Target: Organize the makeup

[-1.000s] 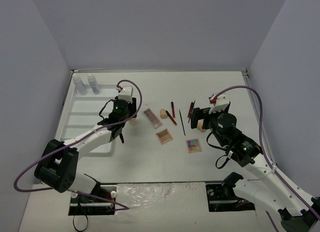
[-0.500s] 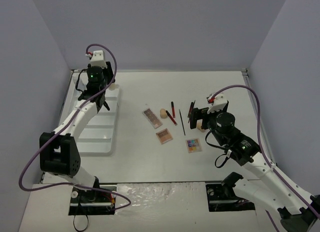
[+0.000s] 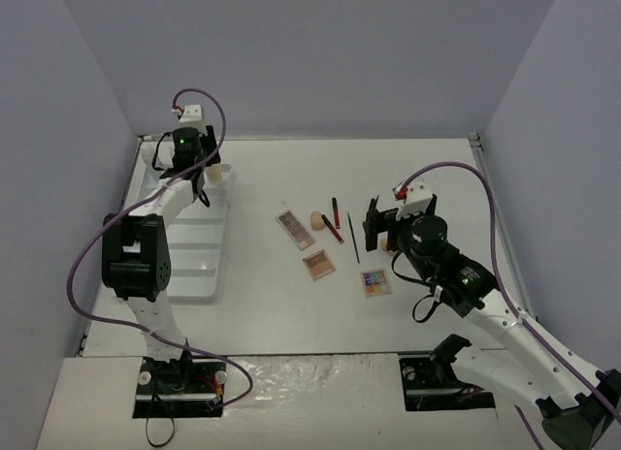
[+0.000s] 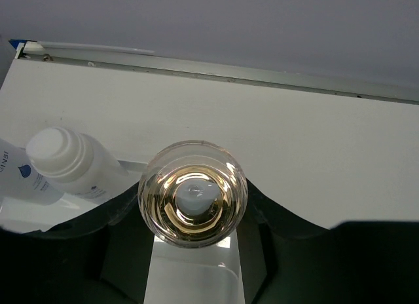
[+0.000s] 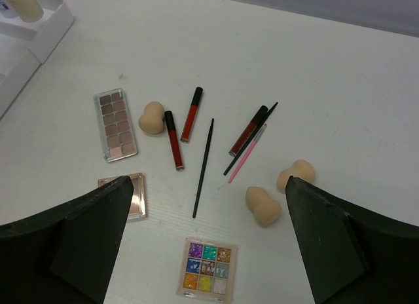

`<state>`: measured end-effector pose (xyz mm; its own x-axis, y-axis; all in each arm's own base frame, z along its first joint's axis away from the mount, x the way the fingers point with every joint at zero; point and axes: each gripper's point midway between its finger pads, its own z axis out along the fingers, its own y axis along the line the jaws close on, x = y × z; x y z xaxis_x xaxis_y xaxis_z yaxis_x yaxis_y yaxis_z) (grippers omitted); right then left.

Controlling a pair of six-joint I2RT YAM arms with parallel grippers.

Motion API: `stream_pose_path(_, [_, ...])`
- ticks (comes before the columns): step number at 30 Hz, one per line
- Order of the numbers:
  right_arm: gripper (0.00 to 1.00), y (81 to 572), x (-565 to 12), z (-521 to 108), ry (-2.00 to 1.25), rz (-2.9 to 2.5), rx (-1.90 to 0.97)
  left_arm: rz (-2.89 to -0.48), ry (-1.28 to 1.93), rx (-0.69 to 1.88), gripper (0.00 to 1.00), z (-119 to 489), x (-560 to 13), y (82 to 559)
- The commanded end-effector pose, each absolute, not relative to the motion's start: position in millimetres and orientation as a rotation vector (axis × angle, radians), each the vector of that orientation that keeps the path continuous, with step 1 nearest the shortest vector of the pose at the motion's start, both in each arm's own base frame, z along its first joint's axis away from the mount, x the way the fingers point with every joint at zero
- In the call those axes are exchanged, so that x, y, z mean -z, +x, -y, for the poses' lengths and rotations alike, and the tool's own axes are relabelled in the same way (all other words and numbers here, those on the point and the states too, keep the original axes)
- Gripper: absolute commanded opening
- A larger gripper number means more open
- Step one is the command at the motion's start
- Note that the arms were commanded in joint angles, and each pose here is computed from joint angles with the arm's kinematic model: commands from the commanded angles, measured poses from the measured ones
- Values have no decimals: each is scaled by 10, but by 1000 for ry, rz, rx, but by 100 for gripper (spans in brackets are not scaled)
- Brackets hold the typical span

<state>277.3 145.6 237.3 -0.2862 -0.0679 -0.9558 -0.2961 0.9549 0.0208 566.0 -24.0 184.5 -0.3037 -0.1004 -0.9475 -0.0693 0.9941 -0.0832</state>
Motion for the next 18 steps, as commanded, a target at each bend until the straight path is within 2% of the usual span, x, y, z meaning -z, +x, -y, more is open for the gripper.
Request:
stream_pose_path(1, [100, 2872, -2654, -1501, -240, -1786, -254, -1595, -122, 65, 0, 200, -2862, 5917])
stream_pose_path(15, [100, 2906, -2542, -1526, -252, -1817, -243, -1637, -124, 41, 0, 128, -2518, 6140])
stream_pose_path(18, [100, 2904, -2538, -1521, -248, -1818, -243, -1639, -127, 44, 4, 122, -2471, 6126])
